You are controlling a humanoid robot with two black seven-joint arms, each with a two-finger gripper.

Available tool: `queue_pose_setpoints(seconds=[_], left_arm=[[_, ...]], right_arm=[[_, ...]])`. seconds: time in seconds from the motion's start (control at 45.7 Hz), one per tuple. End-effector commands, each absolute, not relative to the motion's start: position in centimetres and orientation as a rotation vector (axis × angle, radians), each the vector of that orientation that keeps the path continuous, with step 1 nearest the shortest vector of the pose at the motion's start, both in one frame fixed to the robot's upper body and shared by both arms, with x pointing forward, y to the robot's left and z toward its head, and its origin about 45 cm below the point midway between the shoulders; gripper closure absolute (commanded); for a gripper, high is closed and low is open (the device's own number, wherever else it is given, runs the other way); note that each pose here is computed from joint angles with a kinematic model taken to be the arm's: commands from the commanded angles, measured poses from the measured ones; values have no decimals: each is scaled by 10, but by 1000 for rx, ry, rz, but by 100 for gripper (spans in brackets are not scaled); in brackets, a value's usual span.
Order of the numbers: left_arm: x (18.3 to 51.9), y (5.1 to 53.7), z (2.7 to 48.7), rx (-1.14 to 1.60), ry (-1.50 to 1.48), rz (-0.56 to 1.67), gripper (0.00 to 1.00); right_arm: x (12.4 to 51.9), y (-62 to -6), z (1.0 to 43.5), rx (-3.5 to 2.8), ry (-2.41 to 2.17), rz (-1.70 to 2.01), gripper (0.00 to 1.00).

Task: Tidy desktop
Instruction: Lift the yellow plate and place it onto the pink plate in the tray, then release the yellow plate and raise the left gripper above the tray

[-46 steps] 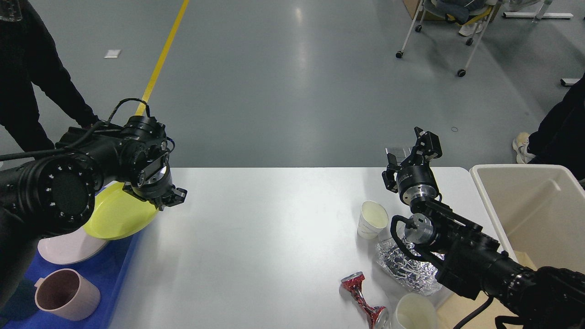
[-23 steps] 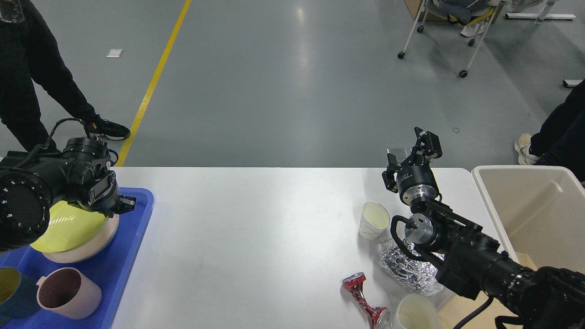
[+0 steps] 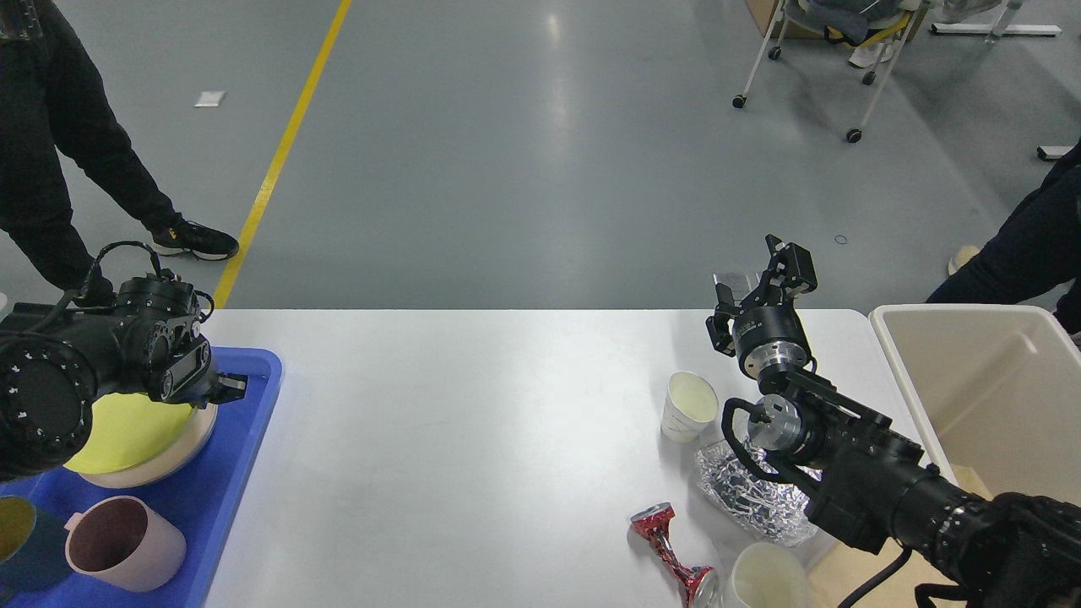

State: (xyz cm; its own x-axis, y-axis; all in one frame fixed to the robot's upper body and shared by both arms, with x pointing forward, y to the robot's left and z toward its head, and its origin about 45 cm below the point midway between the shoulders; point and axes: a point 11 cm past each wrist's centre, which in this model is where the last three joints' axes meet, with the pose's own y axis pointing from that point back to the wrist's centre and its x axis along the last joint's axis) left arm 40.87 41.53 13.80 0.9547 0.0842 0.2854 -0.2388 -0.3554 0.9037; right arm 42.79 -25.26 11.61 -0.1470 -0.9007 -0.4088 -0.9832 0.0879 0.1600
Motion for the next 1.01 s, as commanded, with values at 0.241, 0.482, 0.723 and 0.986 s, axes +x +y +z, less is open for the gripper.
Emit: queue_pose_setpoints(seconds=[0.241, 0.482, 0.723, 0.986], left_arm=[[407, 425, 135, 1924, -114, 360, 100], [410, 427, 134, 1920, -152, 404, 88], [413, 431, 135, 1904, -178, 466, 62], [422, 436, 142, 1872, -228, 570, 26]], right_arm=[[428, -253, 116, -1903, 2155, 591, 0], [428, -253, 116, -1903, 2155, 591, 0], [428, -253, 116, -1903, 2155, 591, 0], [428, -253, 116, -1903, 2155, 591, 0]])
